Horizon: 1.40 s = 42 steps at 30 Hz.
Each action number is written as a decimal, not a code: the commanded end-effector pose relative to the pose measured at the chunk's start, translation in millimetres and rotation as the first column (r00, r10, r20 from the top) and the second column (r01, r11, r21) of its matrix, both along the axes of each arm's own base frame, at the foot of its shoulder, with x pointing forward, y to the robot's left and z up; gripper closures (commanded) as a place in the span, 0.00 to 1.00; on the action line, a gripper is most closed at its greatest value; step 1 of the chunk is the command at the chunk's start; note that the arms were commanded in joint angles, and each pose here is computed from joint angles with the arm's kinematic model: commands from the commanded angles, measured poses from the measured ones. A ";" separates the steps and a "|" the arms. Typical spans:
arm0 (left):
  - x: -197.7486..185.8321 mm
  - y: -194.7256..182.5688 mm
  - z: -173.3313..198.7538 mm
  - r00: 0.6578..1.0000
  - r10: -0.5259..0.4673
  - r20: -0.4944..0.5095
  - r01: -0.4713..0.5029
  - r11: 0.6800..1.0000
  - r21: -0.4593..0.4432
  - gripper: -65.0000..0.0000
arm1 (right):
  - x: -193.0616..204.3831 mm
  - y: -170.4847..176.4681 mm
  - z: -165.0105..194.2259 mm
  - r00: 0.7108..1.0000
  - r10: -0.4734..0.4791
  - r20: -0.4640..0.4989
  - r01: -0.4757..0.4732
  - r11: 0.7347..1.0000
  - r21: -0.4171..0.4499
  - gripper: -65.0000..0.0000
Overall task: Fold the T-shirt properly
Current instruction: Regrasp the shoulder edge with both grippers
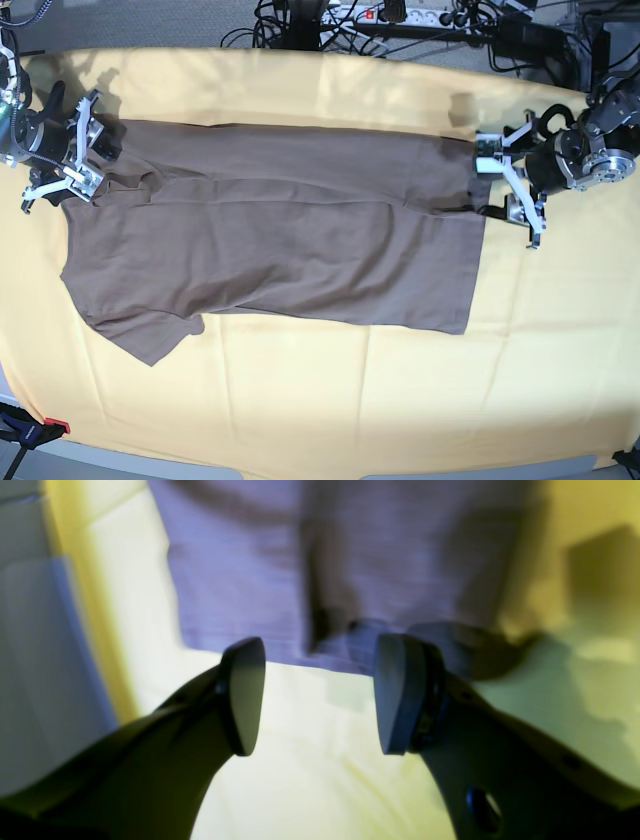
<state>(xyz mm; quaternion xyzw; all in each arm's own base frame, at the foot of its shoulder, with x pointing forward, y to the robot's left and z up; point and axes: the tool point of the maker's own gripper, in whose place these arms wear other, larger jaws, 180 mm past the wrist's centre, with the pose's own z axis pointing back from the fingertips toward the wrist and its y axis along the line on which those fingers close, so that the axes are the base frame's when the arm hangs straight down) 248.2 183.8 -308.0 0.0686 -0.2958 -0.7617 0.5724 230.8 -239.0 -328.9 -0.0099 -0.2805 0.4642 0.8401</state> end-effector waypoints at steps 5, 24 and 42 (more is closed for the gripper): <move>-30.9 8.5 5.4 0.986 -0.064 -0.157 0.071 0.997 0.037 0.47 | -14.4 -10.5 -0.8 0.996 -0.020 -0.092 0.016 0.999 -0.047 0.49; -30.3 1.1 2.8 0.985 -0.067 -0.162 0.064 0.998 -0.021 0.47 | -50.5 -77.3 -49.6 0.992 -0.064 -0.111 0.033 0.965 -0.261 0.49; 4.3 -1.7 -37.4 0.988 0.072 -0.136 -0.084 0.993 -0.086 0.47 | -48.3 -78.6 -48.6 0.992 -0.074 -0.101 0.046 0.963 -0.264 0.49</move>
